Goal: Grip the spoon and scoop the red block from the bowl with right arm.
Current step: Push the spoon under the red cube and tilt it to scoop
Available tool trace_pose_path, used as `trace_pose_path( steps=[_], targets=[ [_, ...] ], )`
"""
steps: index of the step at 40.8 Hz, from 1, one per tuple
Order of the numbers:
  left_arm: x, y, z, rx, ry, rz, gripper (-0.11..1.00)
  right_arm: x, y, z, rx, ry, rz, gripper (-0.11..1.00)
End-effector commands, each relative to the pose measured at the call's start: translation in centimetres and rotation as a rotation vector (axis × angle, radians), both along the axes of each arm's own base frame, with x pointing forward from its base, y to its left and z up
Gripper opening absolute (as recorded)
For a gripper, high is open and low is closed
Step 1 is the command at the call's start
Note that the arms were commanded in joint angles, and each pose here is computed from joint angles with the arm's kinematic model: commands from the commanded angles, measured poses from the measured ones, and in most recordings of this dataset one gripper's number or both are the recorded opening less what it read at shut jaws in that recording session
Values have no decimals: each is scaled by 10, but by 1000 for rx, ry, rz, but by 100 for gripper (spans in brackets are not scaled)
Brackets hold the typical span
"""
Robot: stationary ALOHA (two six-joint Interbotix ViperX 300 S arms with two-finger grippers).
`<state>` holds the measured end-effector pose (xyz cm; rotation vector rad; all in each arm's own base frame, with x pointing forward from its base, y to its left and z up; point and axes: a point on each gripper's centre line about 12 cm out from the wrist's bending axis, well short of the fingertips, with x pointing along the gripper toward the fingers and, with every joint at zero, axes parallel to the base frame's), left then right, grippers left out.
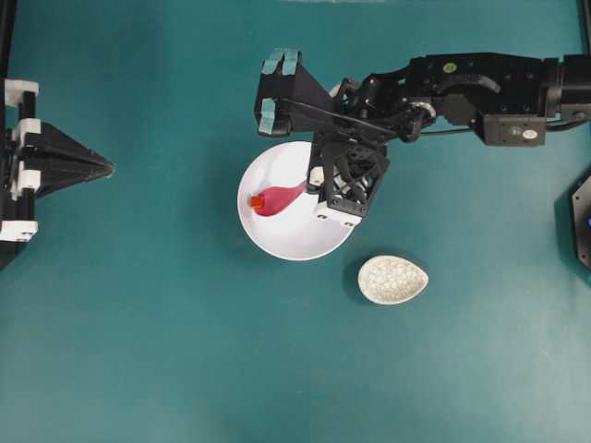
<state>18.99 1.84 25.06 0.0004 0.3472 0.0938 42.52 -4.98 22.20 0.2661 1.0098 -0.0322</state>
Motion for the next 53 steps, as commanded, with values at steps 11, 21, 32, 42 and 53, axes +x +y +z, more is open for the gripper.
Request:
trace_pose_path(
  steps=[11,21,32,42,53],
  targets=[
    [3,1,10,7,-32,0,0,-7,1,14,-4,-57,-16,25],
    [3,0,10,7,-30,-3,0,-17,2,13,3,-100,-55,25],
    [4,-1,9,7,-24,-6,0,-30,3,13,-2,-150,-86,25],
    [4,-1,9,7,-24,-6,0,-31,4,12,-7,-166,-90,25],
    [4,-1,9,7,-24,-6,0,-30,7,8,-8,-159,-82,24]
  ],
)
